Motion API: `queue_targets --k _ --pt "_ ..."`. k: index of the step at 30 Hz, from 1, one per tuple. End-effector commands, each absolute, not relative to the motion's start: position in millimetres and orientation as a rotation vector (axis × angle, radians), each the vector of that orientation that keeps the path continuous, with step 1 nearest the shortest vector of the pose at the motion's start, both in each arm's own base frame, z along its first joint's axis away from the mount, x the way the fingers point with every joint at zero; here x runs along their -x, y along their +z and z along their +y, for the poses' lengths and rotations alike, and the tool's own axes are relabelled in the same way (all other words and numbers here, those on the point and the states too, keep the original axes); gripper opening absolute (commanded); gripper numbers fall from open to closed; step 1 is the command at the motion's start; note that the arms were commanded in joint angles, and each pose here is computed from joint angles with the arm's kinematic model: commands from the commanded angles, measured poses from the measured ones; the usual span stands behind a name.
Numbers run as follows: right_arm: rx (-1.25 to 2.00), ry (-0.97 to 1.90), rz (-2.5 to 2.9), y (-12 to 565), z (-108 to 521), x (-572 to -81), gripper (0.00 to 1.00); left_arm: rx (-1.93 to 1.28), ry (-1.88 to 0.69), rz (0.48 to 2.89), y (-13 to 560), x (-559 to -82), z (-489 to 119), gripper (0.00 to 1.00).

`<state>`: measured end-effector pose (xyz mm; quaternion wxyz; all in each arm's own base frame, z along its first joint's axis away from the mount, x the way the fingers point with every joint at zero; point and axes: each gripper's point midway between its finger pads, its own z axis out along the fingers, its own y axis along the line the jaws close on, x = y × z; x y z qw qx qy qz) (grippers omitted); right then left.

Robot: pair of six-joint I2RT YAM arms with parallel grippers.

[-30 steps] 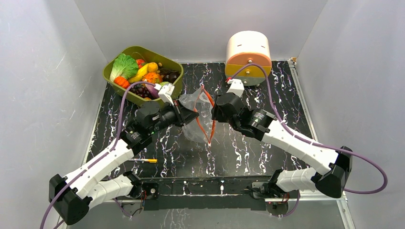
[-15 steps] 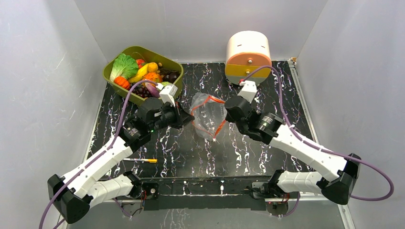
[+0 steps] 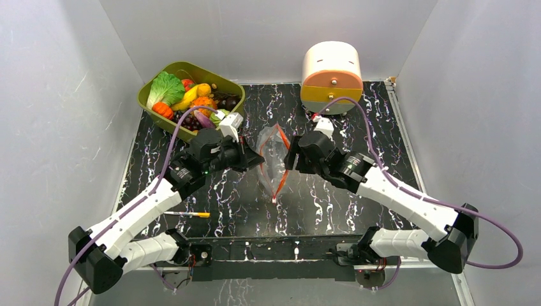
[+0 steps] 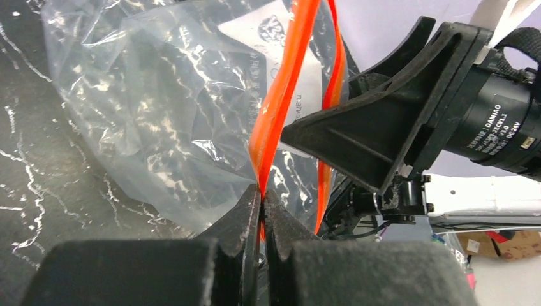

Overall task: Place the food in the zip-top bag and seal the zipper
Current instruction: Unzip the zipper food storage bag.

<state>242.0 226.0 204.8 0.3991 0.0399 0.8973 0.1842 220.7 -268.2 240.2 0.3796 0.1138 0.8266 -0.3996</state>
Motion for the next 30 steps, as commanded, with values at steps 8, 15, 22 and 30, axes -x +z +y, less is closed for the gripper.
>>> queue_targets --k 8,15,22,30 --pt "-0.132 0.429 2.226 253.6 254.0 -249.2 0.7 -0.265 -1.171 2.071 259.1 -219.7 -288.6 0.0" --pt "-0.182 0.16 2.214 251.2 233.7 -254.1 0.56 -0.216 -1.156 2.086 255.6 -221.2 -284.8 0.0" --pt "-0.227 0.051 2.15 273.5 202.7 -251.8 0.37 -0.196 -1.023 2.132 246.6 -228.3 -270.7 0.0" --pt "-0.22 0.074 2.132 283.1 189.8 -244.1 0.25 -0.206 -0.953 2.15 243.0 -230.8 -263.0 0.0"
